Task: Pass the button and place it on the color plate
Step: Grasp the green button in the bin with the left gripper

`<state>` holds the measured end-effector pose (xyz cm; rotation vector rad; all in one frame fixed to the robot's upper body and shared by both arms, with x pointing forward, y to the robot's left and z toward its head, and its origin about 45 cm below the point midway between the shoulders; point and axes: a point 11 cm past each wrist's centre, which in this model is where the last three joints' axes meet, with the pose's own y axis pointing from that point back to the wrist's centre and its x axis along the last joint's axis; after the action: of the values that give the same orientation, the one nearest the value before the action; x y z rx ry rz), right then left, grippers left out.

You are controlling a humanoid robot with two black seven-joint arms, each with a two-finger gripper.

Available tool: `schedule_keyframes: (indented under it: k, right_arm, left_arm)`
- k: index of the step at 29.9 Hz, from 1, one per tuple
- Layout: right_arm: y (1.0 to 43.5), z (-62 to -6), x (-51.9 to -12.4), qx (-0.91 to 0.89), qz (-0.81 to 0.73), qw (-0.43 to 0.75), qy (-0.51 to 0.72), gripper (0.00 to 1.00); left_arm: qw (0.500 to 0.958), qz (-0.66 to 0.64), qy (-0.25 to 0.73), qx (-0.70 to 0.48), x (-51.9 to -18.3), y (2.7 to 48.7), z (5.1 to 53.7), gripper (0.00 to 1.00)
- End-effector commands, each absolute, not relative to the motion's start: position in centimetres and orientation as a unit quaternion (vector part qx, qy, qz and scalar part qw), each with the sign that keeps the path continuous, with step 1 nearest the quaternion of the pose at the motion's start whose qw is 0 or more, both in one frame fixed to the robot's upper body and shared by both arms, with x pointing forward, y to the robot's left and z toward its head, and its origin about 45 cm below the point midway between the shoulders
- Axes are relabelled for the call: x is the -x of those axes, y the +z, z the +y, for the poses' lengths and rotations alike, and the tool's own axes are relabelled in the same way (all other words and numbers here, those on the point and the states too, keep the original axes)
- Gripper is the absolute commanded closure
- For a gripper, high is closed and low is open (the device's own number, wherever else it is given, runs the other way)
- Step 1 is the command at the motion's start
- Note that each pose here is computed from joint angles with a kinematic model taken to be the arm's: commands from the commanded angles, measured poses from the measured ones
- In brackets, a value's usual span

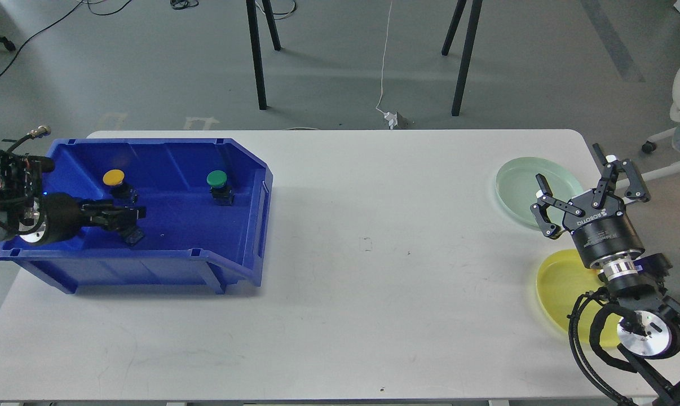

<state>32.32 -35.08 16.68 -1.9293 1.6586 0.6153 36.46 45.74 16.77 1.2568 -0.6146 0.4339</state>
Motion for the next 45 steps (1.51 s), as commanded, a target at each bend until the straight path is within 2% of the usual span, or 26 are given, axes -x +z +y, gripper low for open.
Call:
schedule_keyframes:
  k: [1,36,45]
  right_arm:
    - [16.6,-35.1,-32.2,0.711,0.613,0.258,0.228,0.04]
    - [16.6,-35.1,-32.1,0.713,0.610,0.260,0.228,0.04]
    - [16.5,-35.2,-32.1,0.712,0.611,0.259,0.229,0.04]
  left_arm:
    - [0.743,-0.281,0.199,-0.574,-36.5,16.9,45.8,0.22]
    - [0.735,-0.277,0.202,-0.585,-36.5,16.7,46.7,0.22]
    - [0.734,-0.275,0.195,-0.590,-36.2,16.4,46.8,0.26]
